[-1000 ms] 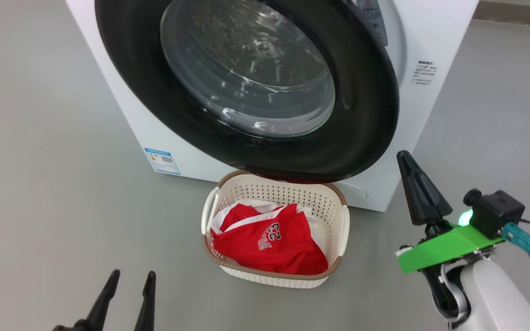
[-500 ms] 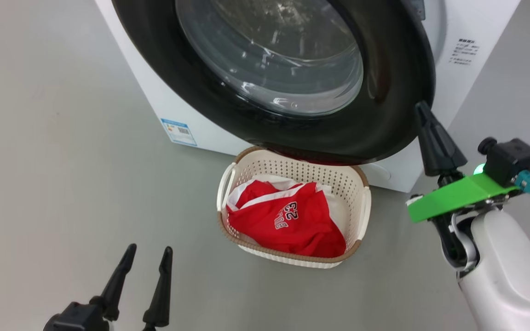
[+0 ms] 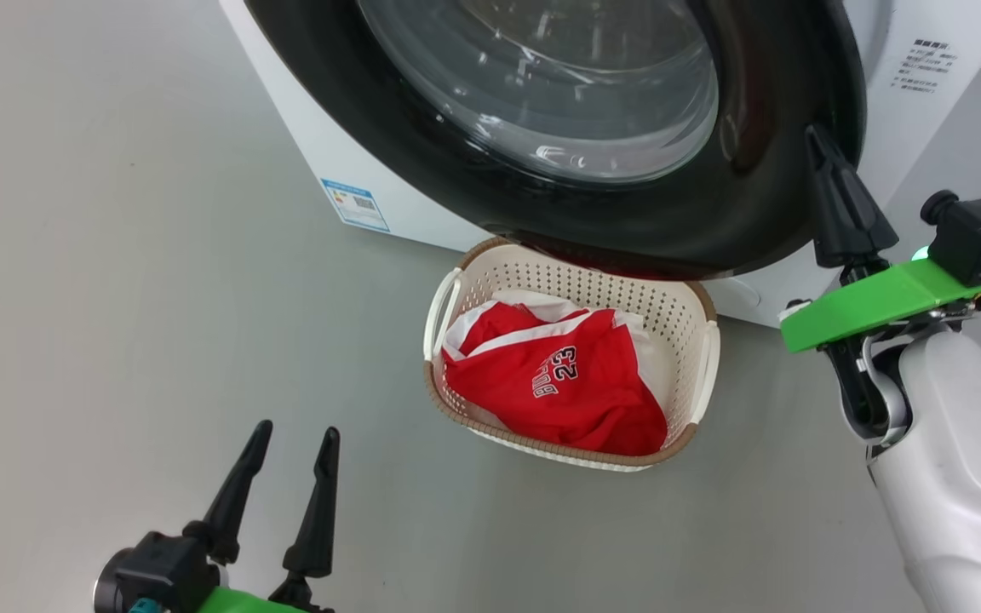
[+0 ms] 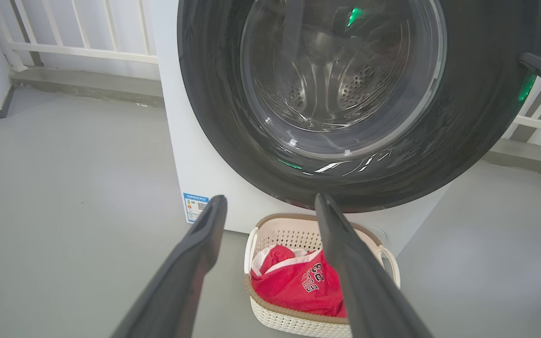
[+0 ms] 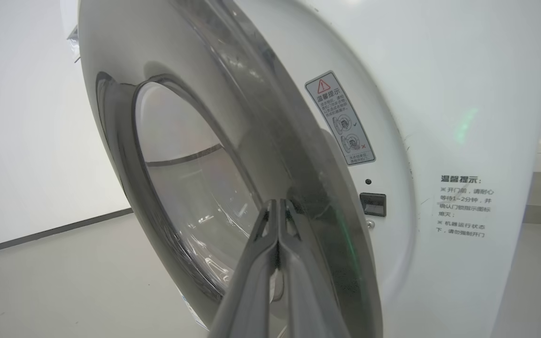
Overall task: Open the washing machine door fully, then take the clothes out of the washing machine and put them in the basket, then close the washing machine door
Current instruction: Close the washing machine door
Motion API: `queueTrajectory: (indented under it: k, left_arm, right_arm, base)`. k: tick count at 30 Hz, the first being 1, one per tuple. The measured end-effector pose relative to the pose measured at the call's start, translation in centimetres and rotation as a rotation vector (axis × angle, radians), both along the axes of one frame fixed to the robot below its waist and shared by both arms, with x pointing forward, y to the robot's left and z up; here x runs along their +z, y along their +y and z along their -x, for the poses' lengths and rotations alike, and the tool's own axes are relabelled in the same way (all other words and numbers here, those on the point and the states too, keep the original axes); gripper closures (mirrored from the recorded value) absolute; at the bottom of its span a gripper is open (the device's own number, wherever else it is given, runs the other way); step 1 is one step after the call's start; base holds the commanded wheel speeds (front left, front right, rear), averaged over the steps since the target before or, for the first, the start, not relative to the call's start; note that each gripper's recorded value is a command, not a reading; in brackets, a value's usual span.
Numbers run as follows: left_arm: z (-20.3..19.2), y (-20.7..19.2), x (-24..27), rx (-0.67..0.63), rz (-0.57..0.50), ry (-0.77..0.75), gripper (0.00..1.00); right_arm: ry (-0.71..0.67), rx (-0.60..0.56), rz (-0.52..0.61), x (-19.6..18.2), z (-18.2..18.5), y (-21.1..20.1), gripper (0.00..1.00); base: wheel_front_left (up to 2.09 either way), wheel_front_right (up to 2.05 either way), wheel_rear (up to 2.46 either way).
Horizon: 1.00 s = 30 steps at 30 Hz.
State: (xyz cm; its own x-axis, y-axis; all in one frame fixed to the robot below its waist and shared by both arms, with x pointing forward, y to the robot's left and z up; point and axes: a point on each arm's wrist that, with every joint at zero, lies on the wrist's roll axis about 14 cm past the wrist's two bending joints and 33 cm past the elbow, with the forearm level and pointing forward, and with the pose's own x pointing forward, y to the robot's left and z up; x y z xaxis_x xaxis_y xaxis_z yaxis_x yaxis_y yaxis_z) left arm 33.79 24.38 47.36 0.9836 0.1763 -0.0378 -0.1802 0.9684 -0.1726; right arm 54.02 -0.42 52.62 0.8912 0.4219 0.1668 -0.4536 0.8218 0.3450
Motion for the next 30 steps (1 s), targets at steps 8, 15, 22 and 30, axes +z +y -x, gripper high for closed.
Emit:
queueTrajectory:
  k: [8,15,22,30]
  left_arm:
    - [-0.9,0.0,-0.3,-0.003,-0.005,0.010,0.00]
    - [-1.3,0.0,-0.7,-0.003,-0.011,0.024,0.00]
    - [-2.5,0.0,-0.7,-0.009,-0.011,0.023,0.00]
    - [-3.0,0.0,-1.2,-0.011,-0.011,0.037,0.00]
  right_arm:
    - [-0.008,-0.013,-0.012,0.0,-2.0,0.0,1.00]
    - [-0.019,-0.031,-0.013,0.0,-4.0,-0.1,1.00]
    - [-0.034,-0.052,-0.026,0.4,-6.1,-0.4,1.00]
    - [-0.035,-0.041,-0.032,0.1,-6.9,0.3,1.00]
  base:
    - [0.00,0.00,0.00]
    - [0.00,0.00,0.00]
    - [0.00,0.00,0.00]
    - [0.00,0.00,0.00]
